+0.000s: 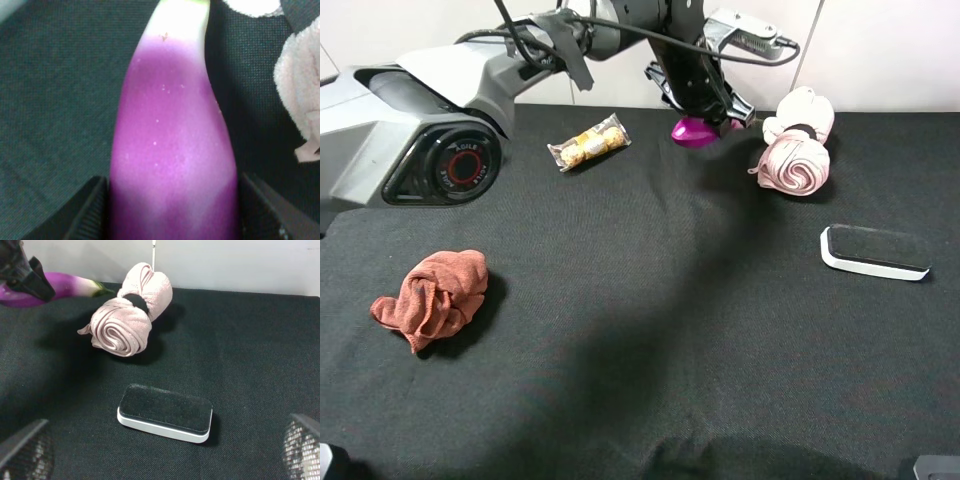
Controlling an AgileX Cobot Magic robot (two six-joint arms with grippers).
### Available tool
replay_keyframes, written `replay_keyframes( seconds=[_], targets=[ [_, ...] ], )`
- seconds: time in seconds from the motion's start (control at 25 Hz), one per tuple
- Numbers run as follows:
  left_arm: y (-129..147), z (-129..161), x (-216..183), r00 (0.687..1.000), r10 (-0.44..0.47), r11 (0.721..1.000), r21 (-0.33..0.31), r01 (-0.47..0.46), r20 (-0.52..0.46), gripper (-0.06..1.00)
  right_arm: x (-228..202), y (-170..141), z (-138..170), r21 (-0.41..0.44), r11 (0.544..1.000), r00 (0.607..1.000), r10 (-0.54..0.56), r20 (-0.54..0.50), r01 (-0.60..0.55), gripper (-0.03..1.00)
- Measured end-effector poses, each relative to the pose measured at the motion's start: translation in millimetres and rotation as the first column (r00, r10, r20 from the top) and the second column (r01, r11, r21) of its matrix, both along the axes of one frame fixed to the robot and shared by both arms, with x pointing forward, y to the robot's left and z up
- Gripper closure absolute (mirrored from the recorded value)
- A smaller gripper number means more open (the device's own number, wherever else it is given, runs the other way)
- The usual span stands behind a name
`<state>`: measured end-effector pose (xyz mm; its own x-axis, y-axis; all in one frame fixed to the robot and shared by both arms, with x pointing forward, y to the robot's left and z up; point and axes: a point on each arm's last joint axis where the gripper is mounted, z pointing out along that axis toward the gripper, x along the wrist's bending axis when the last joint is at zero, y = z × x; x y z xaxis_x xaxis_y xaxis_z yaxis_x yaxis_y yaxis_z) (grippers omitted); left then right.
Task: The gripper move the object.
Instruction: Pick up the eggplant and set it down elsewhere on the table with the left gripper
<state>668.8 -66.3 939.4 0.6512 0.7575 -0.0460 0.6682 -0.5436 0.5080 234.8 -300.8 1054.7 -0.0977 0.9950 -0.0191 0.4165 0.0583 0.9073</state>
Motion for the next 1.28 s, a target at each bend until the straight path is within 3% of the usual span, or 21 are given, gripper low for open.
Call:
replay_keyframes(
  seconds=[0.56, 1.28],
  targets=[
    [10.4, 37.3, -12.2, 0.996, 0.025, 0.998, 0.062, -0.019, -0.087, 0.34, 0.0, 0.0, 0.0, 0.000, 1.000, 1.000, 0.000, 0.000, 0.000, 0.27],
    [3.4, 118.4, -44.1, 1.000, 0.008, 1.000, -0.028, -0.007, 0.020, 0.34, 0.0, 0.0, 0.0, 0.000, 1.000, 1.000, 0.000, 0.000, 0.000, 0.27]
  ],
)
